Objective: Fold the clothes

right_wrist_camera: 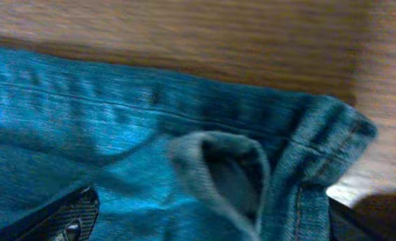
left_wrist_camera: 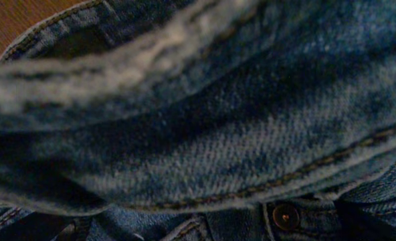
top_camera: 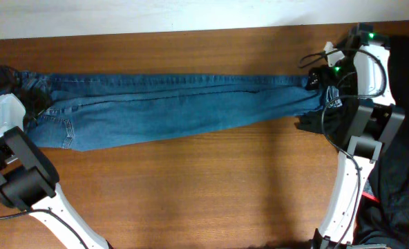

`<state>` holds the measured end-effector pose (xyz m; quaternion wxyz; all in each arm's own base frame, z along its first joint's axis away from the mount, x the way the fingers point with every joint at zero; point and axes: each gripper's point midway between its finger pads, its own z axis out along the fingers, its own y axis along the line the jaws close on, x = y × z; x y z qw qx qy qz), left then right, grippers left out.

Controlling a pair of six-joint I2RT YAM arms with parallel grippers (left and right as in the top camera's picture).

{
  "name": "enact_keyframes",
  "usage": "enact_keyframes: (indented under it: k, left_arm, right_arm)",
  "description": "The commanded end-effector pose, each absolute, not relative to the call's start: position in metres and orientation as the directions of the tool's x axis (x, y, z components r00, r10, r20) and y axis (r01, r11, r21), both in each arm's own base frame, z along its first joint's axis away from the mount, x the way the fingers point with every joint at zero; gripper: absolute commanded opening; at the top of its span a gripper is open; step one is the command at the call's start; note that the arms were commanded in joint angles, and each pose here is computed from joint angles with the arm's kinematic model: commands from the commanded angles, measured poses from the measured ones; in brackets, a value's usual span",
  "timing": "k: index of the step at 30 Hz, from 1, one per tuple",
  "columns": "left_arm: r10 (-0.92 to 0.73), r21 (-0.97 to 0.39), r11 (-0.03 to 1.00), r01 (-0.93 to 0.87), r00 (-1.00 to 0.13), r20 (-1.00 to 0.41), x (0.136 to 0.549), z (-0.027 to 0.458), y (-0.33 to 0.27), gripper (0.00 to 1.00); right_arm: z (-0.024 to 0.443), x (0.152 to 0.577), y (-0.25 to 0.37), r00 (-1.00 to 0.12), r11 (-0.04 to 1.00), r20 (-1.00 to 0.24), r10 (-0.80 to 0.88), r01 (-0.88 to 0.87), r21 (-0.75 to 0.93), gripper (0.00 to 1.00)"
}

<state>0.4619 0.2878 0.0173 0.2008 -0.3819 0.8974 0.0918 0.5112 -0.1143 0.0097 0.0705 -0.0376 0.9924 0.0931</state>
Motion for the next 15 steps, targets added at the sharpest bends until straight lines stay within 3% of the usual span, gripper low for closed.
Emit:
enact_keyframes:
  k: [1, 12, 15]
  left_arm:
    - [-0.658, 0.085, 0.690, -0.719, -0.671, -0.341, 0.436, -0.019, 0.288, 0.99]
    - [-0.658, 0.085, 0.690, -0.719, -0.672, -0.340, 0.436, -0.019, 0.287, 0.99]
    - [-0.658, 0.084, 0.690, -0.719, -0.672, -0.340, 0.436, -0.019, 0.287, 0.99]
  right_arm:
    - [-0.008, 0.512, -0.083, -0.984, 0.951, -0.140, -0.109, -0.144, 0.273, 1.00]
    - [-0.008, 0.519, -0.095, -0.986, 0.962, -0.160, -0.043, -0.084, 0.259, 0.58]
    - [-0.007, 0.522, -0.099, -0.986, 0.964, -0.166, -0.014, -0.057, 0.260, 0.41]
